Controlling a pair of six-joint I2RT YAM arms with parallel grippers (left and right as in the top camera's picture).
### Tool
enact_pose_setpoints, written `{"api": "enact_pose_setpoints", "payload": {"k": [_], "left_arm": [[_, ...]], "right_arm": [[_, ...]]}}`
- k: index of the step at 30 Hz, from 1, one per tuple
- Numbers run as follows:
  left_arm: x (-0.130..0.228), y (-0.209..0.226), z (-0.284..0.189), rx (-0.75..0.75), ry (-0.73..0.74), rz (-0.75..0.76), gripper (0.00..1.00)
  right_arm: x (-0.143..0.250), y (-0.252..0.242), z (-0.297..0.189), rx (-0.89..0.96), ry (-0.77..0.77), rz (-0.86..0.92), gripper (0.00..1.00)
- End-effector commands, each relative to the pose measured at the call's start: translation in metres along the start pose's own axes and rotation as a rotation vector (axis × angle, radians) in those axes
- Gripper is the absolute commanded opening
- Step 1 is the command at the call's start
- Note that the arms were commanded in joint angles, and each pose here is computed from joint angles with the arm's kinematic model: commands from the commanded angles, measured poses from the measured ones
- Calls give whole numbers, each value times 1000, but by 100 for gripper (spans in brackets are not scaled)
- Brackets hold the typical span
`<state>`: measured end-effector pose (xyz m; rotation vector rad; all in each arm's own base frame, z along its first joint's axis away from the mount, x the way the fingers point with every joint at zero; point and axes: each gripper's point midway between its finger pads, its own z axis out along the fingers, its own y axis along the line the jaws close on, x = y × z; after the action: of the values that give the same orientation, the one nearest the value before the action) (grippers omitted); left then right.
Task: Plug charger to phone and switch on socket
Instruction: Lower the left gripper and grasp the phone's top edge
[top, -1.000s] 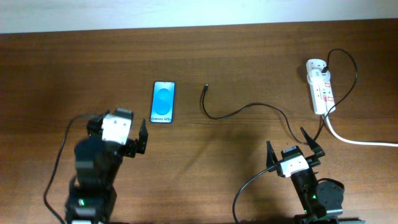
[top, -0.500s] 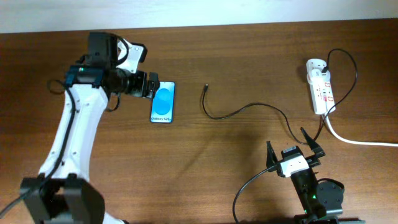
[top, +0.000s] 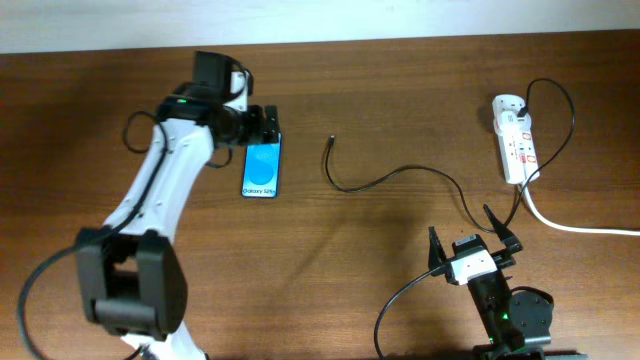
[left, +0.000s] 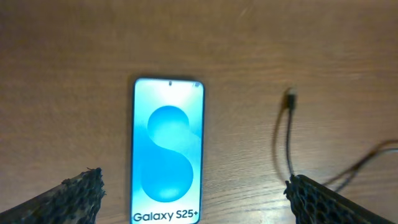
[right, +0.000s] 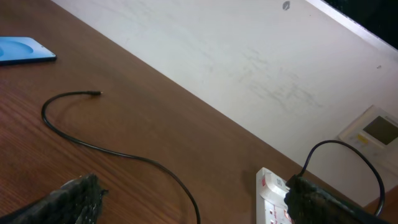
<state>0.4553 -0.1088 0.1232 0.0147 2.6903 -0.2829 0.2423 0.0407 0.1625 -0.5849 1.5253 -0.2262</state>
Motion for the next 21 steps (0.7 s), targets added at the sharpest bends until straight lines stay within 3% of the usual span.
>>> {"api": "enact_pose_setpoints", "payload": {"k": [1,8,21], "left_arm": [[0,9,10,-158,-17,-35,99],[29,21,62,-205,110,-25,99],[62,23,108,-161,246,86,100]], "right_arm": [[2,2,0,-4,3,11,99],[2,2,0,-4,3,11,98],[2,2,0,-4,3,11,98]]}}
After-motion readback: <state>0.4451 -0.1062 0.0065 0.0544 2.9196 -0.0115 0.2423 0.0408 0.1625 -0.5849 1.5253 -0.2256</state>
